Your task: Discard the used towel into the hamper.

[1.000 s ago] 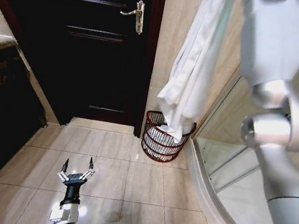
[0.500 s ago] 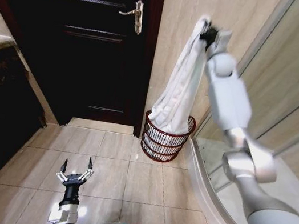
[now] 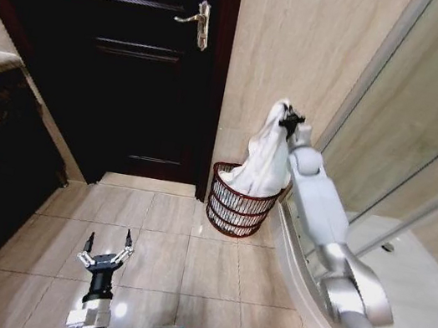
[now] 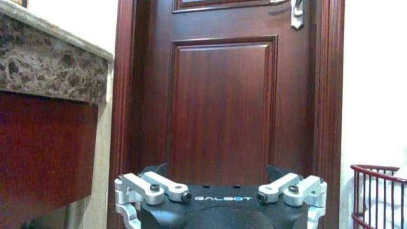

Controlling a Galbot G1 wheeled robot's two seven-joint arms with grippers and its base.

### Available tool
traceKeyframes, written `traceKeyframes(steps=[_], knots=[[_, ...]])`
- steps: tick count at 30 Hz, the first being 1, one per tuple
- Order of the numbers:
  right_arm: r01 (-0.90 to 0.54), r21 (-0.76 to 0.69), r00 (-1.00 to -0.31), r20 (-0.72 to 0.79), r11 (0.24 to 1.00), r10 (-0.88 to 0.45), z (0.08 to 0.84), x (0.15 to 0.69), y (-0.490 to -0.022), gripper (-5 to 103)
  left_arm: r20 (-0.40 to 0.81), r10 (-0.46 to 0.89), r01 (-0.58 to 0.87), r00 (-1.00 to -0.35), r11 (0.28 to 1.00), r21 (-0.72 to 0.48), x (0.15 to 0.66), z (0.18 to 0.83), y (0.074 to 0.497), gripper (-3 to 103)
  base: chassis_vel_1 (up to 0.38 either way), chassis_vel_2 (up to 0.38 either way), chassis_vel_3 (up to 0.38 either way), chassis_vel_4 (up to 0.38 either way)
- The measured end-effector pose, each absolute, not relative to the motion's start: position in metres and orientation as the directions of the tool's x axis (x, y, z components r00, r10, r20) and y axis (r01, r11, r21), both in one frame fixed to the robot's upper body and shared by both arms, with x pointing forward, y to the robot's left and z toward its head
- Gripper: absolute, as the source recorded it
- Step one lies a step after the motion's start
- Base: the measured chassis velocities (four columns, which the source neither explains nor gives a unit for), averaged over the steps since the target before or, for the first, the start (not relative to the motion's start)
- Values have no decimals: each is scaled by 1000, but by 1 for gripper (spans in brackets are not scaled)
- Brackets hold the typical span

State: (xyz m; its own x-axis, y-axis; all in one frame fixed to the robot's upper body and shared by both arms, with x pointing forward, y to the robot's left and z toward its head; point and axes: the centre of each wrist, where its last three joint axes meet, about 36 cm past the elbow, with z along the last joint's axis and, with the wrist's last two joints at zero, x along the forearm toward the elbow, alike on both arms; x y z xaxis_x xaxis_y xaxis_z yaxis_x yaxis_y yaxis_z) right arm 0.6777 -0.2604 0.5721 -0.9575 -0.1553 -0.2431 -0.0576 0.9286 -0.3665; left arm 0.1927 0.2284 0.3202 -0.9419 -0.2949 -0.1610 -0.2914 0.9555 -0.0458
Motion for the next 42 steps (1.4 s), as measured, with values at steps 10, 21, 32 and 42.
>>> traceKeyframes(steps=[10,21,32,42], knots=[[-124,-411,-988,-33,903,-150,483,641,-281,1,-158,-296,-292,-942,955,-49,191,315,227,100,0,0,0,0],[-205,-226,-950,281,952,-137,437,607,-265,1,-164,-305,-301,-938,952,-52,188,319,225,100,0,0,0,0],[-284,-23,-895,365,959,-256,487,568,-252,22,-158,-318,-311,-935,948,-69,191,318,220,100,0,0,0,0],[-274,-151,-961,68,950,-267,553,514,-270,60,-146,-334,-320,-931,941,-111,203,311,227,100,0,0,0,0]])
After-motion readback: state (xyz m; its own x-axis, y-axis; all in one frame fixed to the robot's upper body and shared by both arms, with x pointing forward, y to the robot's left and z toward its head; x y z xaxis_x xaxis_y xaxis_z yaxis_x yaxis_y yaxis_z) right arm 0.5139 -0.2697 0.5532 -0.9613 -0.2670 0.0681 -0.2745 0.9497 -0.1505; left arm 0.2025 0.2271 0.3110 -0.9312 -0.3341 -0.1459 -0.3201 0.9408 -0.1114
